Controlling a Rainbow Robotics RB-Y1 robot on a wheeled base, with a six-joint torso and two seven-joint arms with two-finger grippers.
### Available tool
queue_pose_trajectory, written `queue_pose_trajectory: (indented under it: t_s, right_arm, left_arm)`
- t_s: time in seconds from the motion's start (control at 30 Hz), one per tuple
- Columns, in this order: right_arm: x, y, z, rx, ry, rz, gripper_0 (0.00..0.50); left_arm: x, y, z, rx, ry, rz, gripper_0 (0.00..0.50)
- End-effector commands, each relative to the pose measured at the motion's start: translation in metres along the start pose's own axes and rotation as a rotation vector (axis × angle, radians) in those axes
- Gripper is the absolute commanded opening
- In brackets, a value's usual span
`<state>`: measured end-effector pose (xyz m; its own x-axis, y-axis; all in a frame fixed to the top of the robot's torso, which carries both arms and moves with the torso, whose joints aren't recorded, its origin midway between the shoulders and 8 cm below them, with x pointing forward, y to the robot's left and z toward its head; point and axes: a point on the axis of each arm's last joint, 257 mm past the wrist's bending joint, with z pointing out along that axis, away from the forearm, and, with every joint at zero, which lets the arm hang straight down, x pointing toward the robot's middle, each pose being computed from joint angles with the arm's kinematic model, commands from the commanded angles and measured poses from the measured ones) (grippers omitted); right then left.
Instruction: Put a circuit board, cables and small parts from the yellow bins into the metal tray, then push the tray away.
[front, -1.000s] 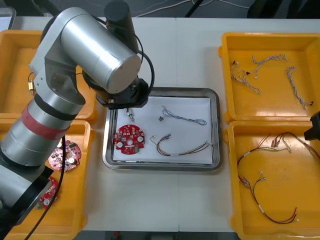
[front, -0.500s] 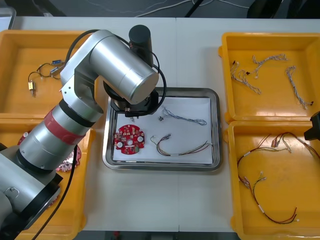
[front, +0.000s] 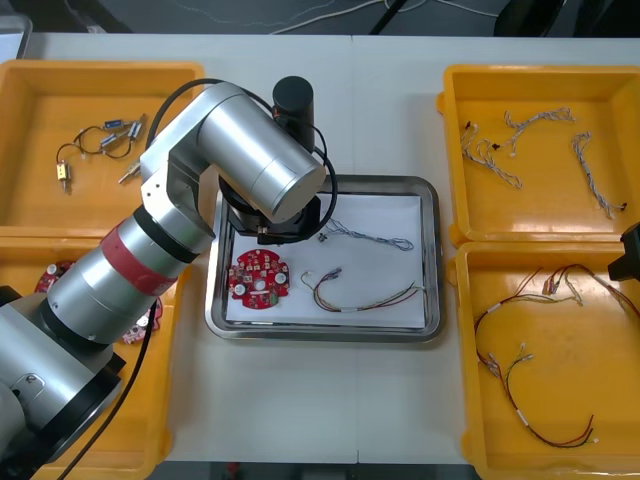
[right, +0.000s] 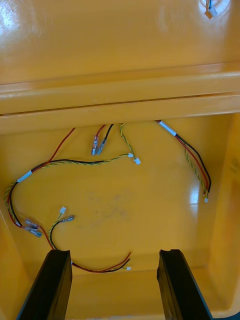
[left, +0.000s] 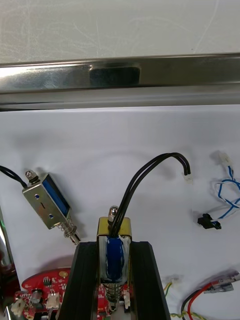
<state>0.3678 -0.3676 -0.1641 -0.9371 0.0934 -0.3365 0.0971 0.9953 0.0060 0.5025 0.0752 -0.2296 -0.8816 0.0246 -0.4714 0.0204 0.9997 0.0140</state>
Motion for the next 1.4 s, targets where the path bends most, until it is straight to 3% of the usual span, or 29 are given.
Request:
queue_pose_trajectory:
  t_s: [0.03, 0.57, 1.27, 1.33, 1.4]
  right_arm:
    - [-0.007, -0.017, -0.015, 0.050, -0.039, 0.050, 0.500]
    - [-0.007, -0.017, -0.015, 0.050, -0.039, 0.050, 0.500]
    - [-0.007, -0.017, -0.015, 0.050, -0.039, 0.050, 0.500]
    - [-0.007, -0.017, -0.015, 0.050, -0.039, 0.050, 0.500]
    - [-0.007, -0.017, -0.015, 0.050, -0.039, 0.050, 0.500]
  left_arm:
    - [-0.017, -0.026, -0.012, 0.034, -0.050, -0.051, 0.000]
    - [-0.019, -0.030, 0.001, 0.048, -0.063, -0.040, 0.000]
    - [-0.016, -0.026, 0.006, 0.031, -0.062, -0.036, 0.000]
    - [-0.016, -0.026, 0.006, 0.031, -0.062, -0.038, 0.079]
    - [-0.016, -0.026, 0.006, 0.032, -0.062, -0.036, 0.226]
